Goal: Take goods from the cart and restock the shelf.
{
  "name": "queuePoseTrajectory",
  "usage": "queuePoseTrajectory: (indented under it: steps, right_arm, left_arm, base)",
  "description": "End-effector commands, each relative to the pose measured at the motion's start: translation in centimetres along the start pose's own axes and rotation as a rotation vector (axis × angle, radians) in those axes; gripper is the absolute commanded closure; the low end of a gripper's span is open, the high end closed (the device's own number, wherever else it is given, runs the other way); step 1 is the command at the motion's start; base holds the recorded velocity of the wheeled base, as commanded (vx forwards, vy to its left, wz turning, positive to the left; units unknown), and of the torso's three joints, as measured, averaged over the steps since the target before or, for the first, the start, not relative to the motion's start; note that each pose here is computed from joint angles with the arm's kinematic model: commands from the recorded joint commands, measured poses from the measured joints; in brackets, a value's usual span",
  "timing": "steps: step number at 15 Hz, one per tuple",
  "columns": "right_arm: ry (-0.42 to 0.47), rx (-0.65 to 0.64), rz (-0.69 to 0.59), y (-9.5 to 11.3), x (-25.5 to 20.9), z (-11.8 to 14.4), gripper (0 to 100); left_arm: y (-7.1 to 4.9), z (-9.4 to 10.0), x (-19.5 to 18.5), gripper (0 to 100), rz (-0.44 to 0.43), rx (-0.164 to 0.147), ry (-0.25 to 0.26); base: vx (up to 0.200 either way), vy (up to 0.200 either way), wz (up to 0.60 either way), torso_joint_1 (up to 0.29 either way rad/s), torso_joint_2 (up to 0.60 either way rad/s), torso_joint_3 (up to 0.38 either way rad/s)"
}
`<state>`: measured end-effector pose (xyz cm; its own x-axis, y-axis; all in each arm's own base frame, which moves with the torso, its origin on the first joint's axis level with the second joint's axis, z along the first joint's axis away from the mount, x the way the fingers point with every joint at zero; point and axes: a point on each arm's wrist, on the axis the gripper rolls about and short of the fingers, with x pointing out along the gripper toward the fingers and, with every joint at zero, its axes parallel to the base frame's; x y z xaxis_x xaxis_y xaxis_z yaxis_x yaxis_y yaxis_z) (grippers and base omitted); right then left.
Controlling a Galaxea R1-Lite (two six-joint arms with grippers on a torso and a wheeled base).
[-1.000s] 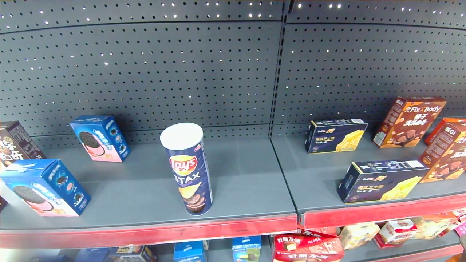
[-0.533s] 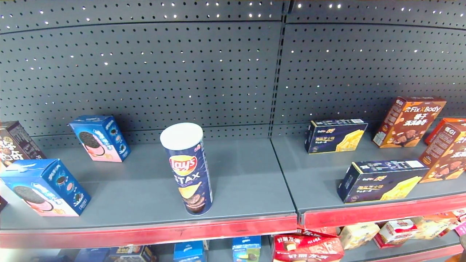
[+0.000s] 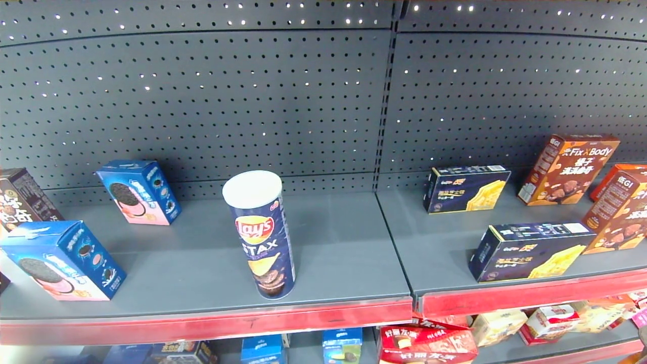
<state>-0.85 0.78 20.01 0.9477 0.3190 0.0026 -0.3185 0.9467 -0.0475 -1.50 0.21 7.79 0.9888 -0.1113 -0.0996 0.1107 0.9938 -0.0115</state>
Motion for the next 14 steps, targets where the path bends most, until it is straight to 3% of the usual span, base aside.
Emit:
queuePoseTrajectory:
  steps: [1, 3, 9, 14]
  right_arm:
    - [0.076, 0.017, -0.040, -0.6, 1.4, 0.2, 100]
    - [0.097, -0.015, -0.096, -0.8, 1.7, 0.0, 100]
    - [0.113, -0.011, -0.025, -0.9, 2.3, 0.2, 100]
    - [0.125, -0.013, 0.005, -1.0, 2.7, 0.3, 100]
  left_arm:
    - [0.0, 0.0, 0.0, 0, 0.000, 0.001, 0.005]
    - [0.0, 0.0, 0.0, 0, 0.000, -0.001, 0.005]
    - [0.0, 0.0, 0.0, 0, 0.000, -0.001, 0.005]
    - [0.0, 0.0, 0.0, 0, 0.000, -0.001, 0.005]
  base:
    - [0.000, 0.000, 0.00, 0.000, 0.00, 0.000]
    - [0.000, 0.000, 0.00, 0.000, 0.00, 0.000]
    - [0.000, 0.000, 0.00, 0.000, 0.00, 0.000]
    - [0.000, 0.000, 0.60, 0.002, 0.00, 0.001]
